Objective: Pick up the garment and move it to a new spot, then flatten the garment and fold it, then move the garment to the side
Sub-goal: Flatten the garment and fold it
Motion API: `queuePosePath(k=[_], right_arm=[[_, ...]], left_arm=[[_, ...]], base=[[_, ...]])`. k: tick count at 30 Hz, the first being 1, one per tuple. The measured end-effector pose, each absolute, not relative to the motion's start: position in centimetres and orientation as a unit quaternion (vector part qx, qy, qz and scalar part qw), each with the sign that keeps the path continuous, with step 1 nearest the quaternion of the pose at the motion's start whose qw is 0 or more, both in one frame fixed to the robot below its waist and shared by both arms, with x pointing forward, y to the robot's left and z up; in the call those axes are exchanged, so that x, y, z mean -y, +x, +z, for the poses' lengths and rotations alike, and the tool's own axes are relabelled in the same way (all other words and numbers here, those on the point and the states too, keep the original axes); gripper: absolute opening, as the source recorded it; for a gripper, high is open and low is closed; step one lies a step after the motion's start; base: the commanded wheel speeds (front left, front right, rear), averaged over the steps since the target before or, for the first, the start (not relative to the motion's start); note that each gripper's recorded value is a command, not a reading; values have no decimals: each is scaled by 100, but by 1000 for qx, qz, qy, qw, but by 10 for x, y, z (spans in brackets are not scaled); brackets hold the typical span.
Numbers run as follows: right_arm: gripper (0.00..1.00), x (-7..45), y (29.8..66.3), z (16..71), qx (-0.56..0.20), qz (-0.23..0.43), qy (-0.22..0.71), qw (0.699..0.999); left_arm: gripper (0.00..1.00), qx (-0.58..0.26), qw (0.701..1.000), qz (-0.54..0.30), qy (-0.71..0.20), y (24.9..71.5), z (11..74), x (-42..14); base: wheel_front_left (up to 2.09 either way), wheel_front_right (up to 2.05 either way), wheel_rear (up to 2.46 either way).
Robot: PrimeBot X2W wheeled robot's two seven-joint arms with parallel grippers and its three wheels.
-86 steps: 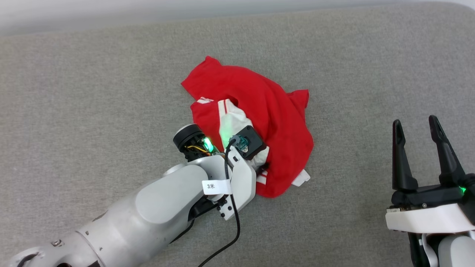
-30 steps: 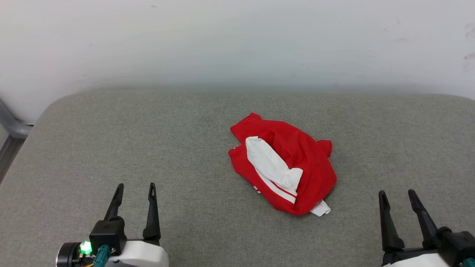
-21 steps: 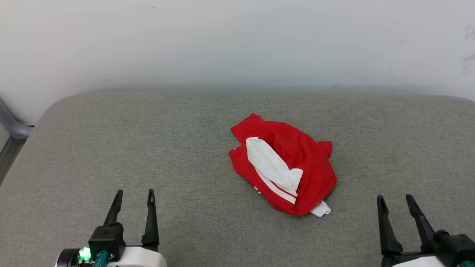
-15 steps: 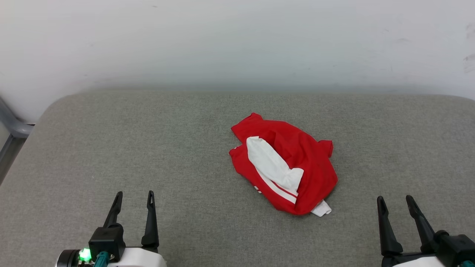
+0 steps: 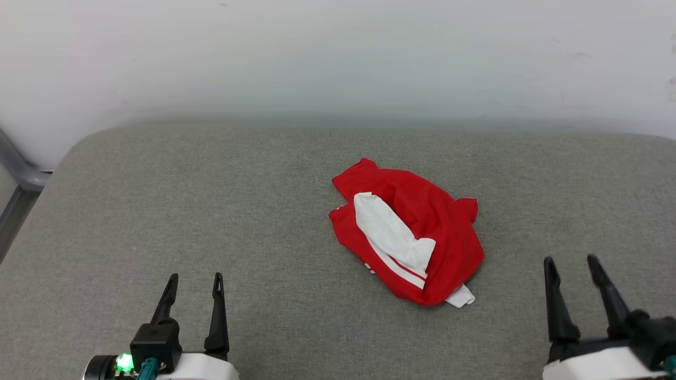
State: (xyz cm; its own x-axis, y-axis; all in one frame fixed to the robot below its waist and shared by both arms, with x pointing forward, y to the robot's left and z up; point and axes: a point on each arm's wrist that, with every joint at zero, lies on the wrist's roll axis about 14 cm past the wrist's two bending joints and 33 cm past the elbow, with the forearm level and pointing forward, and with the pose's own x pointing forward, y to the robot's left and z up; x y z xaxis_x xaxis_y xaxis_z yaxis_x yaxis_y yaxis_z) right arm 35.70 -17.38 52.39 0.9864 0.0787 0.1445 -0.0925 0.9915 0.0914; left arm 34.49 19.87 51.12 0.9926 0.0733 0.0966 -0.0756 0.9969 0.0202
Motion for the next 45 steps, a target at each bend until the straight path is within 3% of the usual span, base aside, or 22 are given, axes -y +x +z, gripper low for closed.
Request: queuePosePath(k=[9,13,17,22,25,33,42,45], right_arm=[[100,163,399,616,206,73,-3,976],[100,146,418,649,248,121,-28,961],[100,115,435,647,233,199,-56,950],[100,69,450,617,126,299,-89,942],[100,51,451,580,24,348,-120,930],[100,47,435,480,-241,410,-203,856],[100,48,427,394,-387,421,-224,789],[100,46,424,378,-395,426,-221,783]], left_arm=[[100,43,998,37,12,349,508,-199],[100,38,998,39,11,351,505,-200],[100,37,998,42,9,353,505,-202],[100,30,999,45,7,354,500,-204],[100,28,998,47,7,358,499,-205],[100,19,999,41,6,371,493,-202],[100,0,999,46,4,388,479,-204],[100,-4,999,53,2,388,476,-207]], base=[[0,0,0],[0,0,0],[0,0,0],[0,0,0],[0,0,0],[0,0,0],[0,0,0],[0,0,0]])
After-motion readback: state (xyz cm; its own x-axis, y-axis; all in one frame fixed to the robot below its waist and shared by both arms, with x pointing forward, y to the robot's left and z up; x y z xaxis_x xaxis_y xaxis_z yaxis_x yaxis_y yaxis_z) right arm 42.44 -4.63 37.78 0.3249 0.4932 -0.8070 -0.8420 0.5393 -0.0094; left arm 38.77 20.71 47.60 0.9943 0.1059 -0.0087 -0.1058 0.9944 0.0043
